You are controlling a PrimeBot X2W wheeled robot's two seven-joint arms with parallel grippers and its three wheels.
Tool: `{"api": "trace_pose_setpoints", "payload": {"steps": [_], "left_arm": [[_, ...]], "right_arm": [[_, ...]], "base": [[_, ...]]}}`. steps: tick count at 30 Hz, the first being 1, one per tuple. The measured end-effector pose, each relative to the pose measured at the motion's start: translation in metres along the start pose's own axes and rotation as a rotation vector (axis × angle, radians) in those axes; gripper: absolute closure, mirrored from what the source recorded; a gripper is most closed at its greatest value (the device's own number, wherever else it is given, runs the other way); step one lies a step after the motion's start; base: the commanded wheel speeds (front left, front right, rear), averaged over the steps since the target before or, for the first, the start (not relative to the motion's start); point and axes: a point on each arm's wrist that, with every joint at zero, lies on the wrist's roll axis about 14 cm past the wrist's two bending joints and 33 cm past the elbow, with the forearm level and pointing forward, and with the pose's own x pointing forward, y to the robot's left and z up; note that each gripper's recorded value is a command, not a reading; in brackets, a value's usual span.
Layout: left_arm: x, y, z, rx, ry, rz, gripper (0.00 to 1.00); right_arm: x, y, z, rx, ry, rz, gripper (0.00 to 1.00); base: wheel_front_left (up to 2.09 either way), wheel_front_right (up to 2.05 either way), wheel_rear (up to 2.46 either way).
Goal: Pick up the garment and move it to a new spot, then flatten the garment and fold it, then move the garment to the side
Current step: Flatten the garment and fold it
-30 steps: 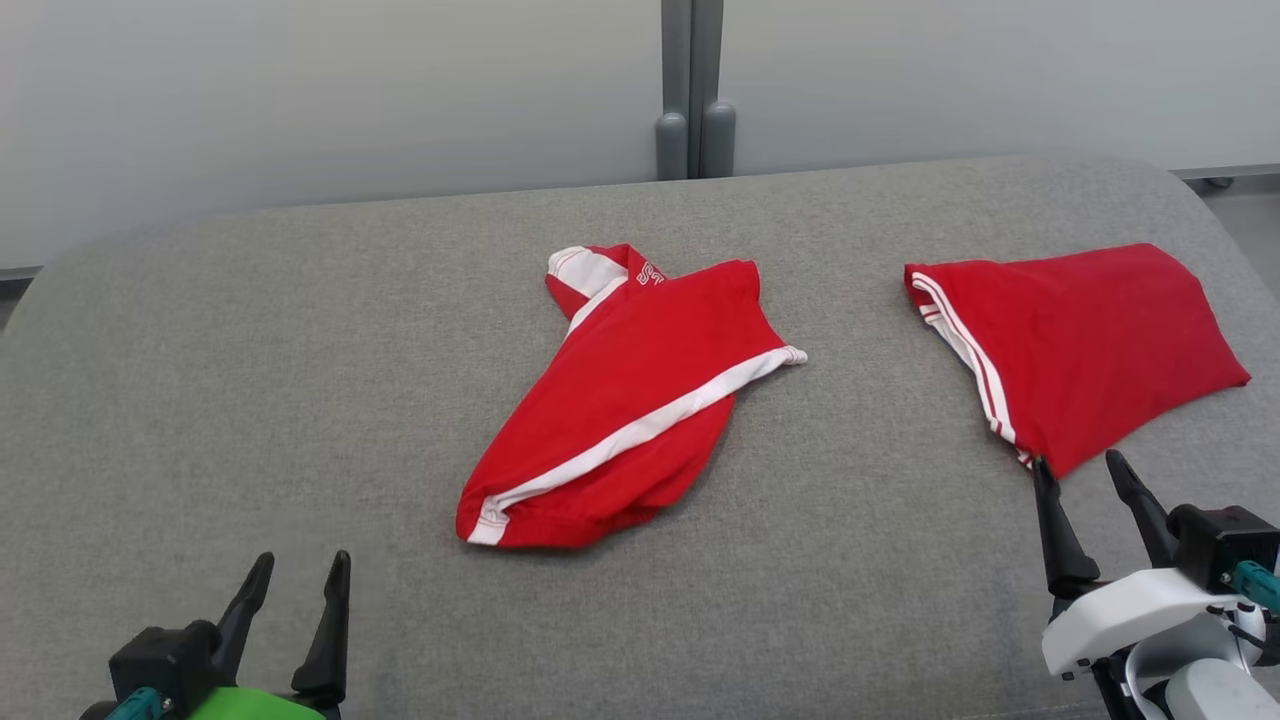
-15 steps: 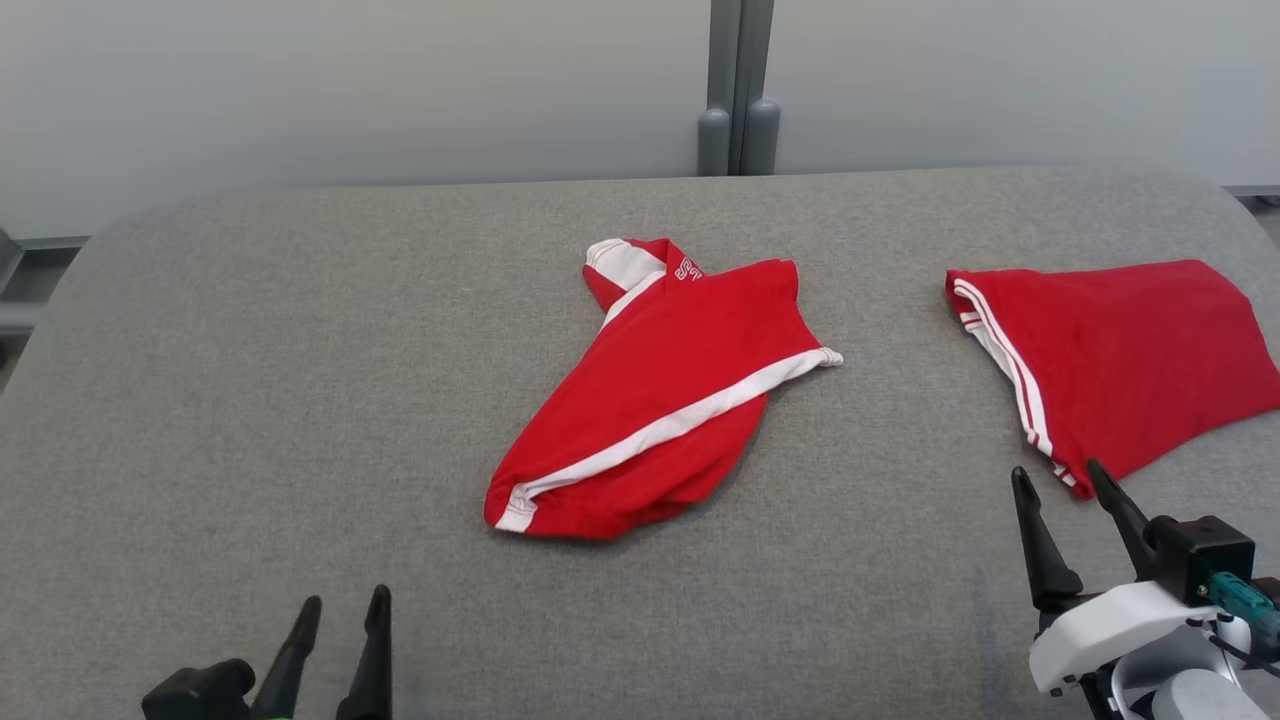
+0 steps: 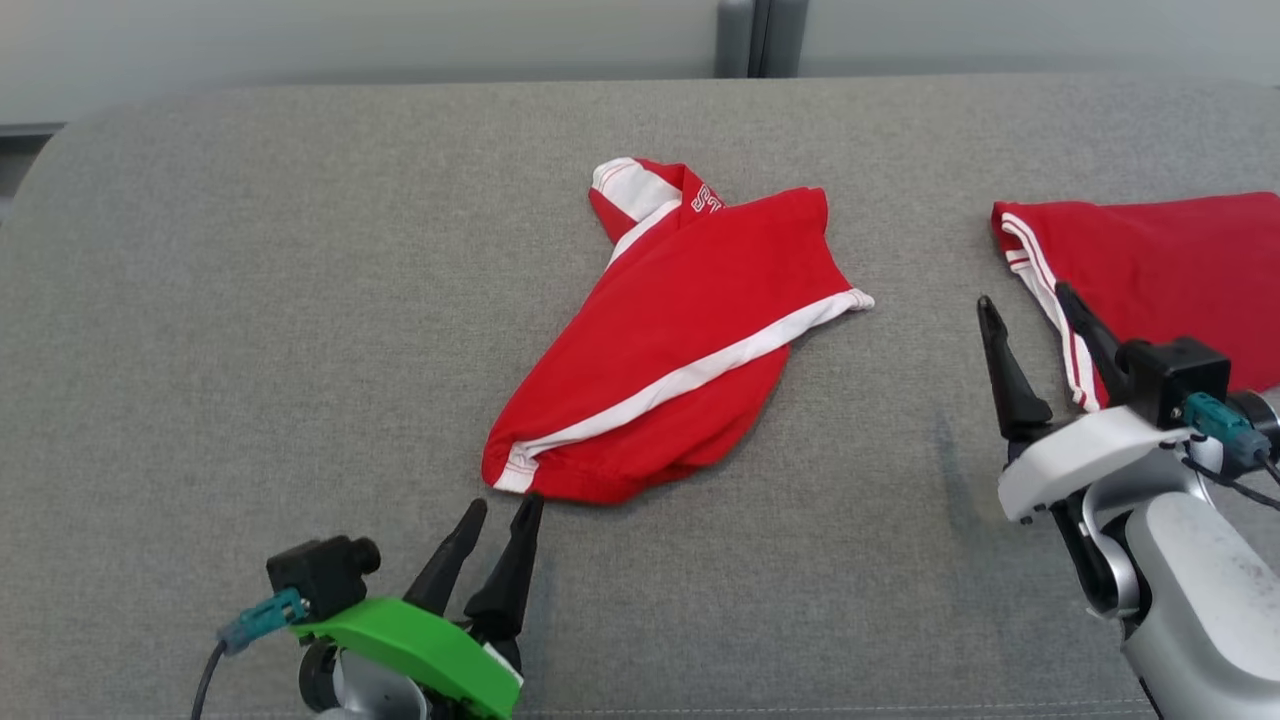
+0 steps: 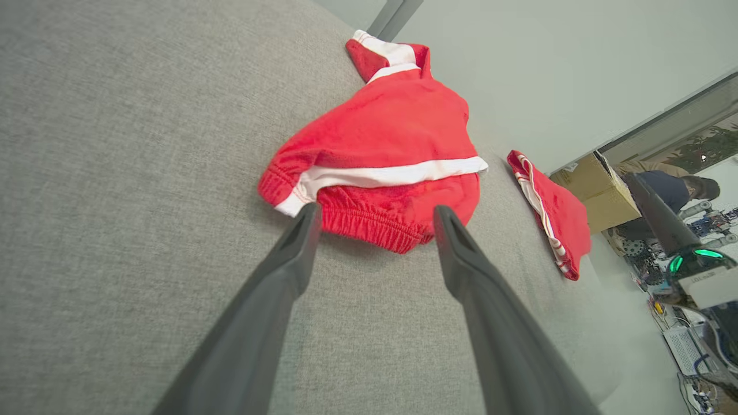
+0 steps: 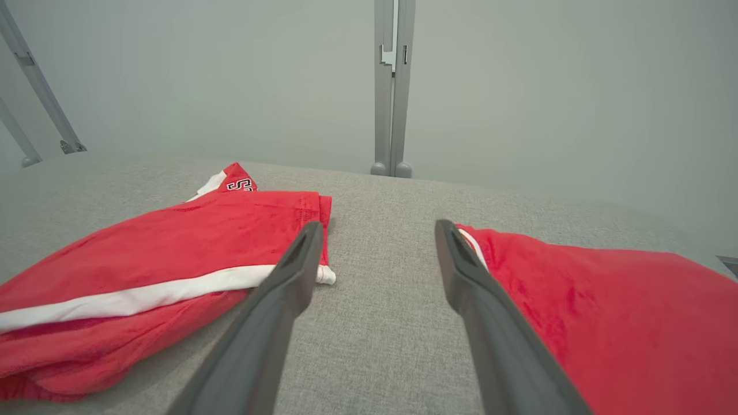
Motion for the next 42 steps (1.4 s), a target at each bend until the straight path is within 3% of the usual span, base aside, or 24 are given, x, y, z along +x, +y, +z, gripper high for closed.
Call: {"api": "trace_pose_setpoints", "payload": {"steps": [4, 13, 19, 38, 39, 41, 42], "left_arm": [[0.017, 0.006, -0.008, -0.057, 0.055, 0.027, 0.0], [0.026, 0.052, -0.02, -0.122, 0.116, 0.178, 0.0], [0.029, 0.051, -0.03, -0.194, 0.148, 0.184, 0.0], [0.052, 0.041, -0.038, -0.197, 0.188, 0.132, 0.0], [0.053, 0.04, -0.037, -0.197, 0.185, 0.128, 0.08], [0.055, 0.04, -0.036, -0.195, 0.183, 0.123, 0.14], [0.056, 0.04, -0.034, -0.193, 0.177, 0.122, 0.27]], "right_arm": [[0.019, 0.005, -0.004, 0.016, 0.004, 0.015, 0.0], [0.029, 0.011, -0.045, 0.032, 0.108, 0.027, 0.0], [0.024, -0.001, -0.053, 0.028, 0.128, -0.008, 0.0], [0.017, -0.019, -0.068, 0.027, 0.163, -0.058, 0.0], [0.017, -0.019, -0.069, 0.027, 0.166, -0.06, 0.0], [0.016, -0.02, -0.071, 0.027, 0.171, -0.063, 0.0], [0.016, -0.021, -0.071, 0.027, 0.173, -0.064, 0.0]], "base": [[0.0, 0.0, 0.0], [0.0, 0.0, 0.0], [0.0, 0.0, 0.0], [0.0, 0.0, 0.0], [0.0, 0.0, 0.0], [0.0, 0.0, 0.0], [0.0, 0.0, 0.0]]}}
